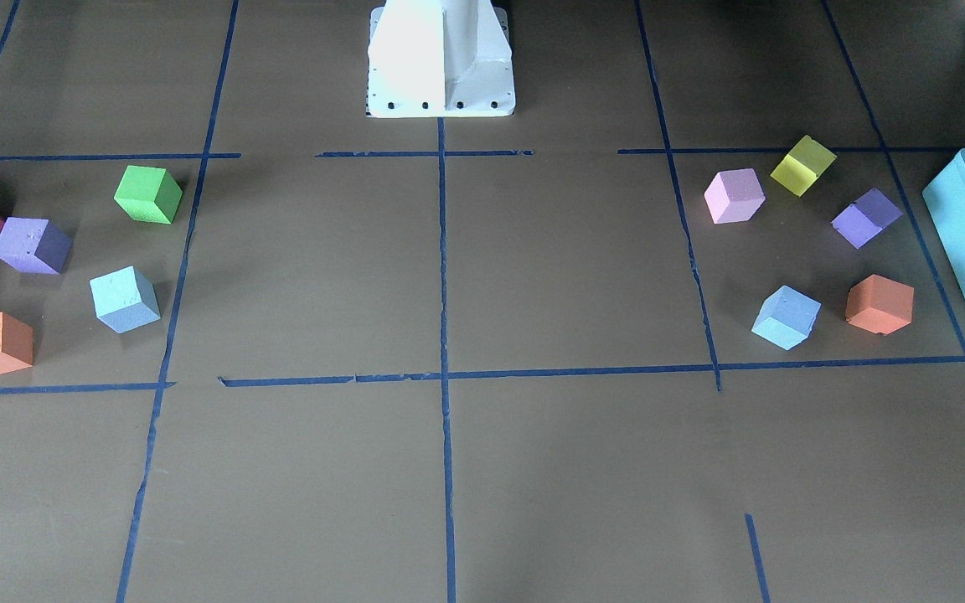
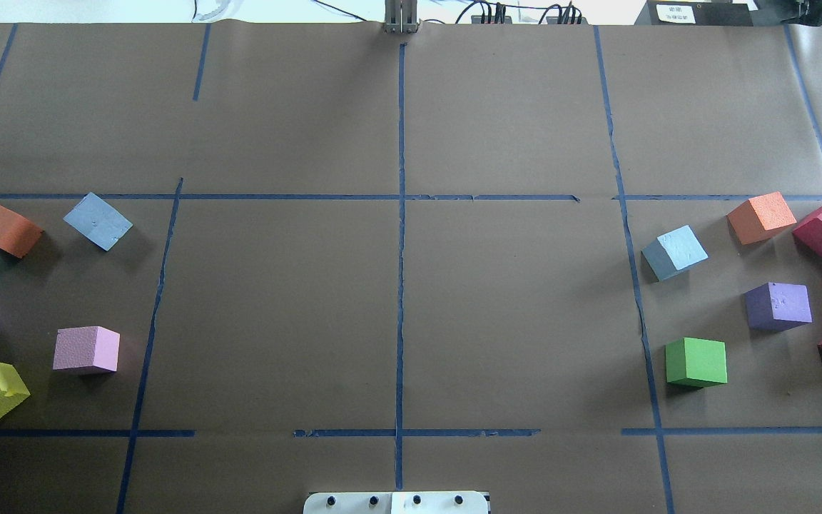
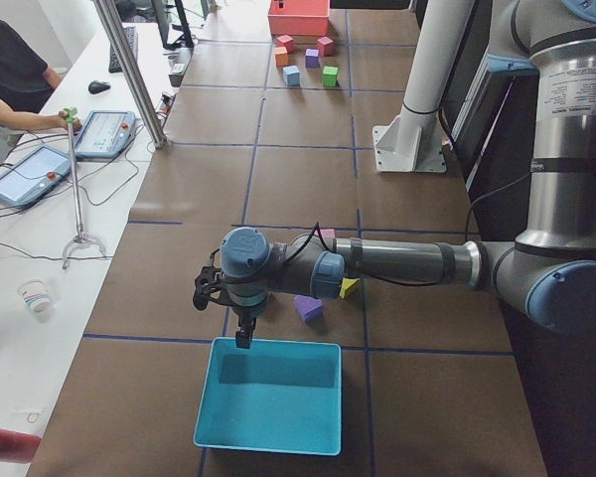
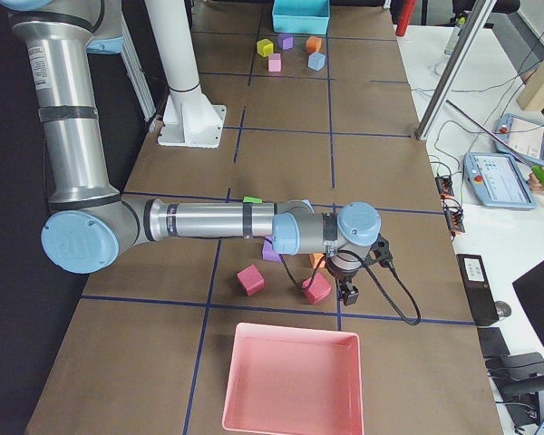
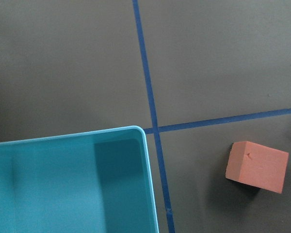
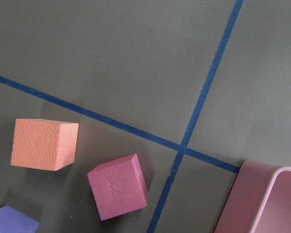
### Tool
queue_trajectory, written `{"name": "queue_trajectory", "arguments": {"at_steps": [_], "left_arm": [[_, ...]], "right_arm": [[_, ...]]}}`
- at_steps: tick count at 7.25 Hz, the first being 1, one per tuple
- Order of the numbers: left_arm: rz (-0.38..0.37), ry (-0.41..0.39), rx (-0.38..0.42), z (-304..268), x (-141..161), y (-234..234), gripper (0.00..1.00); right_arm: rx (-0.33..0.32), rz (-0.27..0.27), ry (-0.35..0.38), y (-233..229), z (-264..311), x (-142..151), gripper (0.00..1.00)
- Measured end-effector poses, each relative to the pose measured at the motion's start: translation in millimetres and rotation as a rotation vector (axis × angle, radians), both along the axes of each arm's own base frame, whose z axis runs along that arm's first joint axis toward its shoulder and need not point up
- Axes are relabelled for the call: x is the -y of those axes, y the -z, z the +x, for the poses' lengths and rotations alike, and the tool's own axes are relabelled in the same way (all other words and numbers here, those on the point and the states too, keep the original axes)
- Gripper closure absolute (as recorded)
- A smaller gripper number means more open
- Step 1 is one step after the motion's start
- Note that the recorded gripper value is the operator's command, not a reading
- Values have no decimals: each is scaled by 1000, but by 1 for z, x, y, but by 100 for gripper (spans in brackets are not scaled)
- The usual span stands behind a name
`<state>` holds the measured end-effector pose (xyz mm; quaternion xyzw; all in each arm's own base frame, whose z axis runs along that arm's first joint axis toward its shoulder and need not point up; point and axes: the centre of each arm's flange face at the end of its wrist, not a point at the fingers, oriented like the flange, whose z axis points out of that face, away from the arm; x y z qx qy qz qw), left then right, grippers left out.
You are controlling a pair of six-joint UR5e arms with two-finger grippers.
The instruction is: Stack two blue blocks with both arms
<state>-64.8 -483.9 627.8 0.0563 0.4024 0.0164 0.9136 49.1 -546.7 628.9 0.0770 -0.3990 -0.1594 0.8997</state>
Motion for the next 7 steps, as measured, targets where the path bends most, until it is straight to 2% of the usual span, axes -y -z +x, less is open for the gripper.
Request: {"name": "queue_trajectory", "arguments": {"at_steps": [2,4,5,7], "left_arm": [[9,-48,1,23,2,7,0],[28,-64,-1,31,-3,19,0],[27,-65,-3,31,-10,19,0],[19,-66,-5,31,-20,13,0]], "right_arm": [[15,-11,-1,-8,8,-18,0],[17,-20,1,-18,6,-29,0],[20,-9,6,-25,4,-35,0],[24,53,10,-39,-2,-53,0]]}}
